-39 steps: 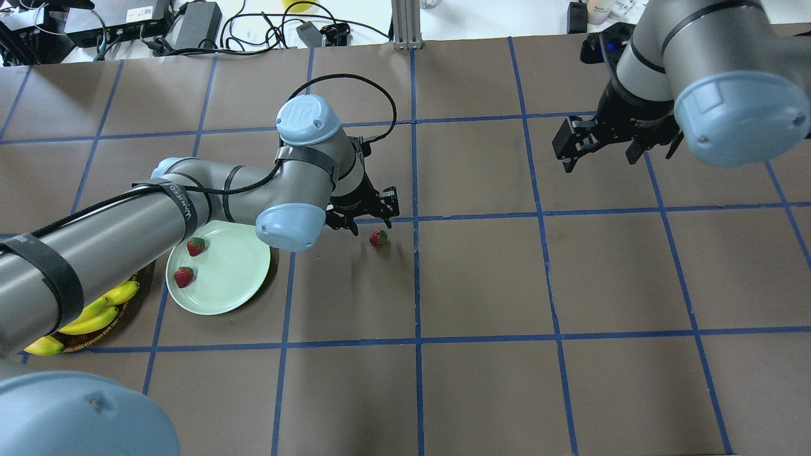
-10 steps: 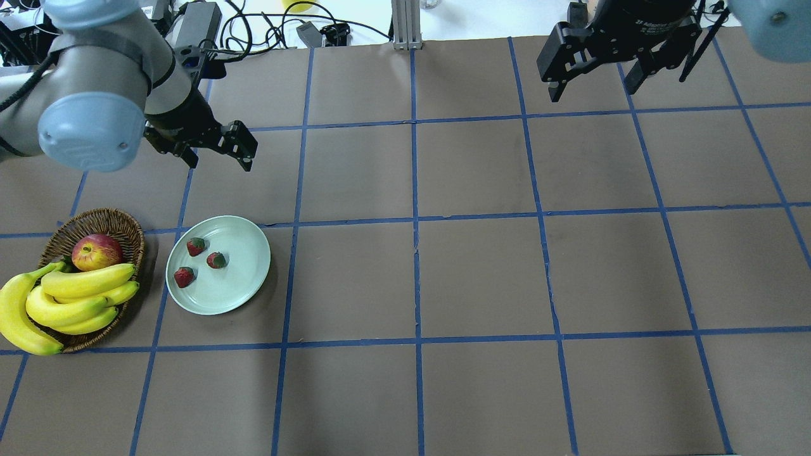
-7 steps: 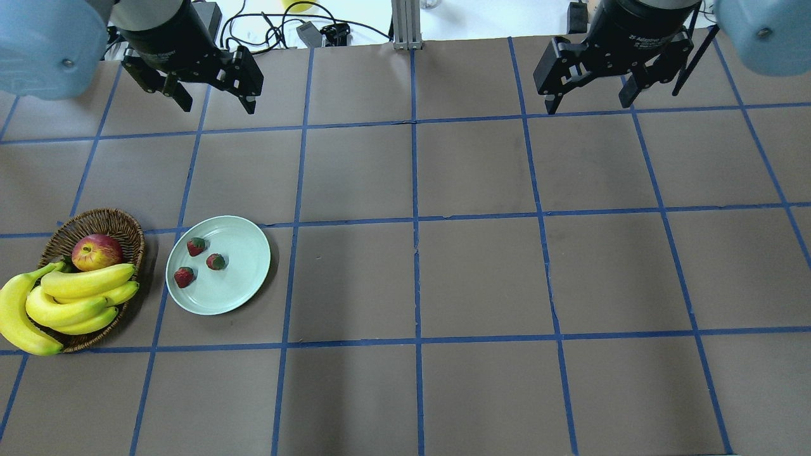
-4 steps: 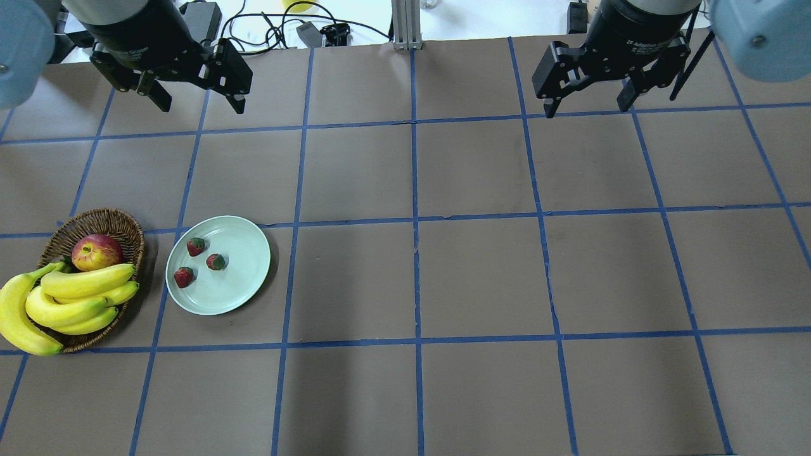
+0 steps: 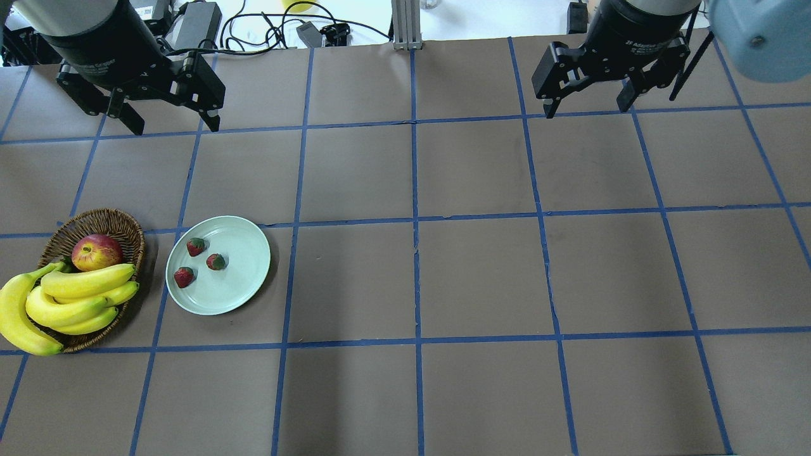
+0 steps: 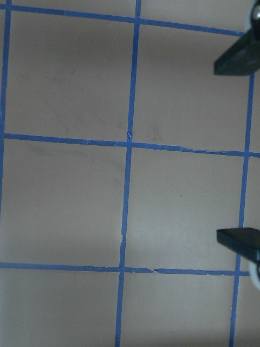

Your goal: Collect all strawberries into plate

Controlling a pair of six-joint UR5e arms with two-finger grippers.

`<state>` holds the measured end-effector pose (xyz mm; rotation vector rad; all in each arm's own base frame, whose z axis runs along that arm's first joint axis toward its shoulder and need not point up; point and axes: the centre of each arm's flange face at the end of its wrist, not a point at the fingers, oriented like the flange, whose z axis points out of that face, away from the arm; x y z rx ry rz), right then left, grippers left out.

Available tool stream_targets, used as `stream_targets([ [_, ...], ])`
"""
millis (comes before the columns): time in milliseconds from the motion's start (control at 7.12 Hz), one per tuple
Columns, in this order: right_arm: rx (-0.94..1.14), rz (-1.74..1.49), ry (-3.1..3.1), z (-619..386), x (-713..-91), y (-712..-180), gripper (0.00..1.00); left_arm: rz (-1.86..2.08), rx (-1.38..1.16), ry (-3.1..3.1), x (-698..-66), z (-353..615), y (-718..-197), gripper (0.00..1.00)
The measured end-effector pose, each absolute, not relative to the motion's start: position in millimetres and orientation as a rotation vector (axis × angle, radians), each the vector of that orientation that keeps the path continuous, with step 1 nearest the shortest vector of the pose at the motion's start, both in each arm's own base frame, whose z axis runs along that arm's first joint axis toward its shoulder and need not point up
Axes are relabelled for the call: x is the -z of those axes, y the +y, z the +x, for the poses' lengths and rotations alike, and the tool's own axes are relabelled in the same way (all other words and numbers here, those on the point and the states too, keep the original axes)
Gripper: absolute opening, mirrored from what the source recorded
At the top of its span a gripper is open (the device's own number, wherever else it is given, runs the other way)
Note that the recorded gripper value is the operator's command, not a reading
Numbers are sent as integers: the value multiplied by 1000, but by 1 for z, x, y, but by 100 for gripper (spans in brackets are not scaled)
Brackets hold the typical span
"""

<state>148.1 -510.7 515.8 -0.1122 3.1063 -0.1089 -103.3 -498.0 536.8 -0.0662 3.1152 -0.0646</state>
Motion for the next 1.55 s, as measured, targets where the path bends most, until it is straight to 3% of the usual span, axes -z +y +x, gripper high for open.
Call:
stream_targets([
  [1546, 109, -111, 3106, 148, -516, -511, 100, -75, 81, 3122, -533, -107, -504, 100],
])
